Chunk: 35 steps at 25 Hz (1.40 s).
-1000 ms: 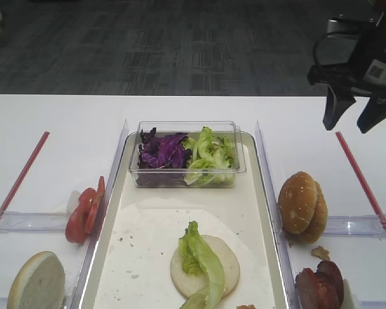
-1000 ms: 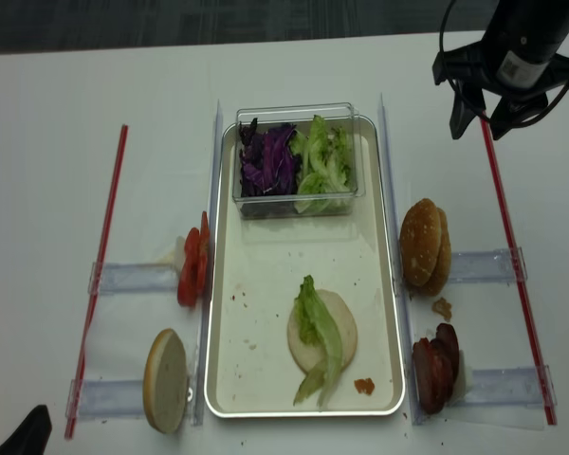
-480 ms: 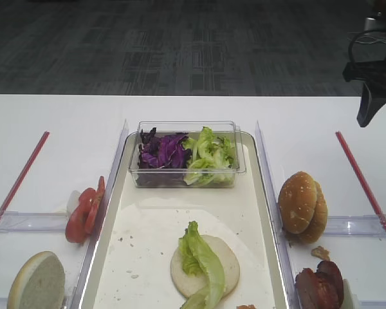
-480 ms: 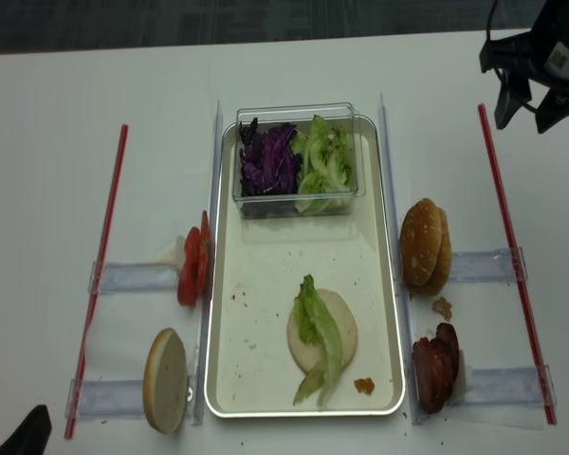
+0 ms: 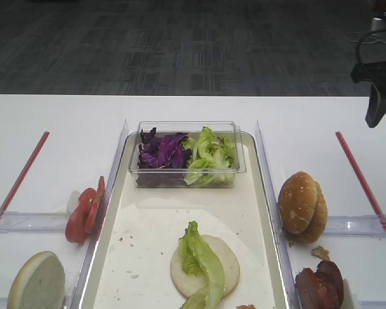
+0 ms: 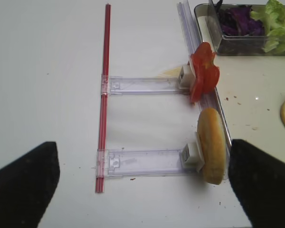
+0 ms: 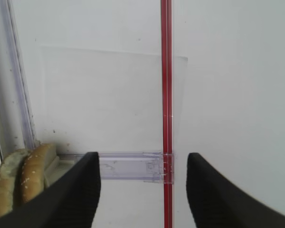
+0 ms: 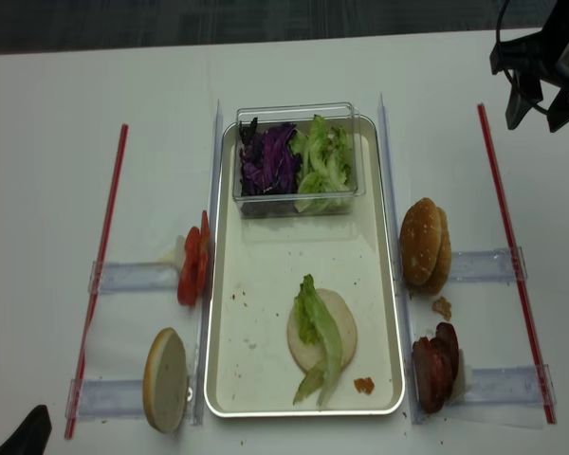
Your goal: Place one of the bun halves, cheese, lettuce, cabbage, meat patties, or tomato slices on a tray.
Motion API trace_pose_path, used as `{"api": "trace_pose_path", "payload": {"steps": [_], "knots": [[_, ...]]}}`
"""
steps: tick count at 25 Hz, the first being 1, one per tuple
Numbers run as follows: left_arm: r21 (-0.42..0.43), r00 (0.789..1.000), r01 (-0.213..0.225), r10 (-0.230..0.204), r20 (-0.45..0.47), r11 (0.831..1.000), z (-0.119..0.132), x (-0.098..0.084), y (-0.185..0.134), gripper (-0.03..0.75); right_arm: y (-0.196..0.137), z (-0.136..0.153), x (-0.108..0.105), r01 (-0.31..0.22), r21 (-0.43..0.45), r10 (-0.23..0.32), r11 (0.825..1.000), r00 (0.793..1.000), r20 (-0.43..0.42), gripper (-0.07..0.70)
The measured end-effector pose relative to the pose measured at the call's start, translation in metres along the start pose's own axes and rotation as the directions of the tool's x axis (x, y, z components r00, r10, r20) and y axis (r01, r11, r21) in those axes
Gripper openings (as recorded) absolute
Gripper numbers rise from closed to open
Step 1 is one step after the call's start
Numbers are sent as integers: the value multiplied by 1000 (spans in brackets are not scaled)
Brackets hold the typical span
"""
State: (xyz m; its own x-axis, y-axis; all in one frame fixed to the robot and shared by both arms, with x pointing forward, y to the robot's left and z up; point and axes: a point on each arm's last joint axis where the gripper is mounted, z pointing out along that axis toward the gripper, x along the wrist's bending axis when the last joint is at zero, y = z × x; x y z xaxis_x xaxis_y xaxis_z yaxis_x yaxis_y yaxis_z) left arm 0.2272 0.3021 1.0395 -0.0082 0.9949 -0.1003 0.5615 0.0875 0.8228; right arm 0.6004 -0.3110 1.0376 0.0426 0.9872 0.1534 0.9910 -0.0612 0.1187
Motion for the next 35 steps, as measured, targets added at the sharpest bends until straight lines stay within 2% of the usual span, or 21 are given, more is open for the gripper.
{"api": "trace_pose_path", "payload": {"steps": [6,17,26,35], "knots": [[0,1000,0,0,0,1000,0,0,0,671,-24,-14,2,15,-10,-15,1000,1000,2,453],[0,1000,0,0,0,1000,0,0,0,671,-80,-19,4,24,33,-24,999,1000,1,453],[0,1000,0,0,0,1000,0,0,0,671,-125,-34,7,30,-6,-30,1000,1000,2,453],[0,1000,0,0,0,1000,0,0,0,671,-171,-36,8,40,-23,-40,999,999,3,453]]}}
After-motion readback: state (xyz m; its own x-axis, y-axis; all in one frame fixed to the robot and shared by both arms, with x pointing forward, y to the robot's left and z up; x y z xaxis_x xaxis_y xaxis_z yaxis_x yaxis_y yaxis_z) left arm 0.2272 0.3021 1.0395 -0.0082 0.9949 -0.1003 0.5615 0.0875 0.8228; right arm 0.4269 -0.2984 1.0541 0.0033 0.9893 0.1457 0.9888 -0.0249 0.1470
